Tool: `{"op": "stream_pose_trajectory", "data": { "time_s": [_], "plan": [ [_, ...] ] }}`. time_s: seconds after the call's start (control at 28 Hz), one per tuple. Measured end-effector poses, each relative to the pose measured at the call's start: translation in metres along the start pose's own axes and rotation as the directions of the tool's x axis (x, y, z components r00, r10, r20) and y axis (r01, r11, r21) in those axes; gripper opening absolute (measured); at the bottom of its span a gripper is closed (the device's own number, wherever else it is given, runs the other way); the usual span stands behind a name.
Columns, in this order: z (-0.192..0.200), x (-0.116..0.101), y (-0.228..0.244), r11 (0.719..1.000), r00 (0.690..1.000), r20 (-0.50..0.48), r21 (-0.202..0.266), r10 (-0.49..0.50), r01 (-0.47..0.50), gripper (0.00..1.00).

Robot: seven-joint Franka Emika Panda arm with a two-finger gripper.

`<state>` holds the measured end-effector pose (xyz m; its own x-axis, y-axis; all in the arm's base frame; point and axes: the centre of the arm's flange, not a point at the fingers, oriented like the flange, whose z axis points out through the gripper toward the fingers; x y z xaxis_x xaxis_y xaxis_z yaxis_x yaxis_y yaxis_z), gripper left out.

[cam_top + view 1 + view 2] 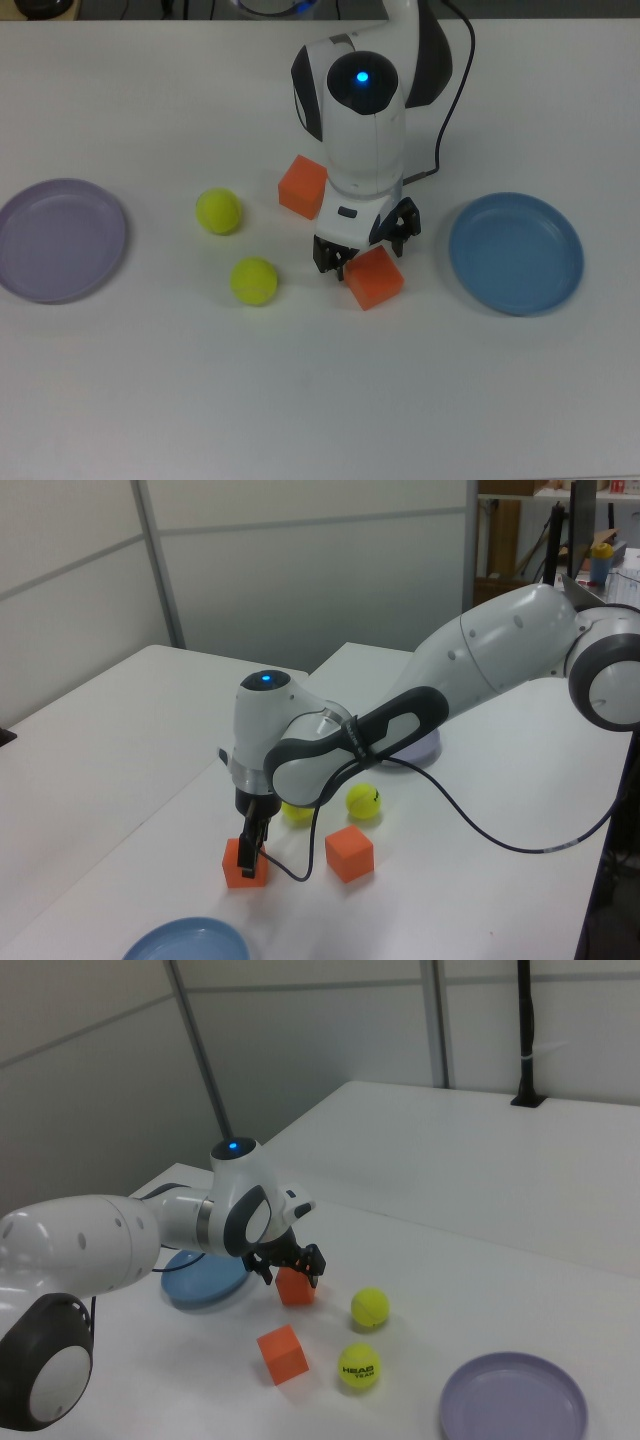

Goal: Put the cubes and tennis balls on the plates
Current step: 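Close the gripper on the orange cube and lift it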

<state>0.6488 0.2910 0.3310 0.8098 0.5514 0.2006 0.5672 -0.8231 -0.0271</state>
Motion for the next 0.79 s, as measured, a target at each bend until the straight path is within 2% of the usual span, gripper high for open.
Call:
{"op": "stream_pose_trajectory", "data": {
  "time_s": [0.29, 0.39, 0.54, 0.57, 0.79],
  "plan": [
    [0.002, 0.002, 0.001, 1.0, 1.0, -0.009, 0.001, 0.002, -0.002, 1.0],
    [0.001, 0.003, 0.001, 1.0, 1.0, -0.017, 0.0, 0.002, -0.002, 0.85],
    [-0.001, 0.006, 0.002, 1.0, 0.999, -0.042, -0.003, 0.004, -0.004, 0.72],
    [-0.002, 0.007, 0.002, 1.0, 0.999, -0.047, -0.003, 0.004, -0.004, 0.65],
    [-0.011, 0.012, 0.001, 1.0, 0.997, -0.076, -0.007, 0.002, -0.002, 0.62]
  ]
}}
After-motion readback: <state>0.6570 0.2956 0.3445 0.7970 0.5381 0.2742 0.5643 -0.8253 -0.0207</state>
